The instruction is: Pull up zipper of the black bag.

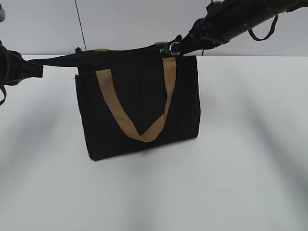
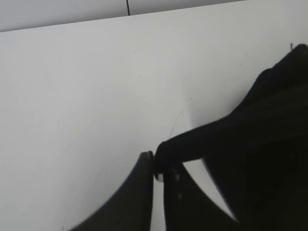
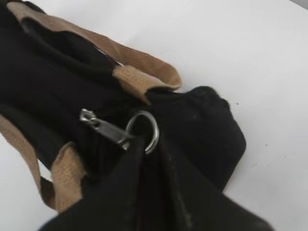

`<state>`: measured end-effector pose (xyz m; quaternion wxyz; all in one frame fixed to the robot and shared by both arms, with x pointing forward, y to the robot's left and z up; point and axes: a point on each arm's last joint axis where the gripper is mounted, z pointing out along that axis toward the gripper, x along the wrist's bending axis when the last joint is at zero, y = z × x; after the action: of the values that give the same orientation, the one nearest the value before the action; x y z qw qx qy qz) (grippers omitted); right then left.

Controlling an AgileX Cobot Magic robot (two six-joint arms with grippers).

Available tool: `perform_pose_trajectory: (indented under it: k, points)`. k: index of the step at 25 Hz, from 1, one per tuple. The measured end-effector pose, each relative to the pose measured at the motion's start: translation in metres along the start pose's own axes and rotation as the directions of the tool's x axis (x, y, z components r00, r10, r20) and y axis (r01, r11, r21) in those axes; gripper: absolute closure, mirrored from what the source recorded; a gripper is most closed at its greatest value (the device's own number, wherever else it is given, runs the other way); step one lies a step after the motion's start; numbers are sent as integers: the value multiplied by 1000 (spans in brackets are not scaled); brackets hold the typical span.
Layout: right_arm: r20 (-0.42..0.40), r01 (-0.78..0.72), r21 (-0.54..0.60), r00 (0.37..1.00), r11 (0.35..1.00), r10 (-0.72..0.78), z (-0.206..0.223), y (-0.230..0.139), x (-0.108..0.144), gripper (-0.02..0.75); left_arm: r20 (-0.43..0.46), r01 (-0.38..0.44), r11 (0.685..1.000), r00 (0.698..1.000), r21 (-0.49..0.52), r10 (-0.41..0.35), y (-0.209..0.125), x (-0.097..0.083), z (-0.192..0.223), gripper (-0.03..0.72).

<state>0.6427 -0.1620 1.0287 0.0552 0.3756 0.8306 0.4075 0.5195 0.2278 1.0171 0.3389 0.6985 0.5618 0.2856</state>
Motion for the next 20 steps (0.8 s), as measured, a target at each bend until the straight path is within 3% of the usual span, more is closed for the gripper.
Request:
perform_pose_trajectory:
  k: [3,5,7,9,14,20]
  points:
    - [14,7,0,1000,1000,-7,-1,0,-2,601,-1,17,1000,1000,4,-17,0,0,0,627]
    - [22,15,-9,1000,1000,-15,-5,2,0,448,2,42,999,999,5,-42,-1,0,0,519]
    - [28,27,-25,999,999,-26,-12,7,3,294,5,85,996,996,10,-85,-1,0,0,364]
    - [36,42,-45,999,998,-40,-21,12,7,215,6,144,989,989,23,-145,-2,-1,0,260]
    - [22,32,-45,999,998,-31,-35,16,16,170,-12,249,967,969,62,-249,-5,0,-7,201]
    - [-13,13,70,1000,997,-12,-36,6,20,167,-29,277,957,961,85,-276,-3,3,-32,217]
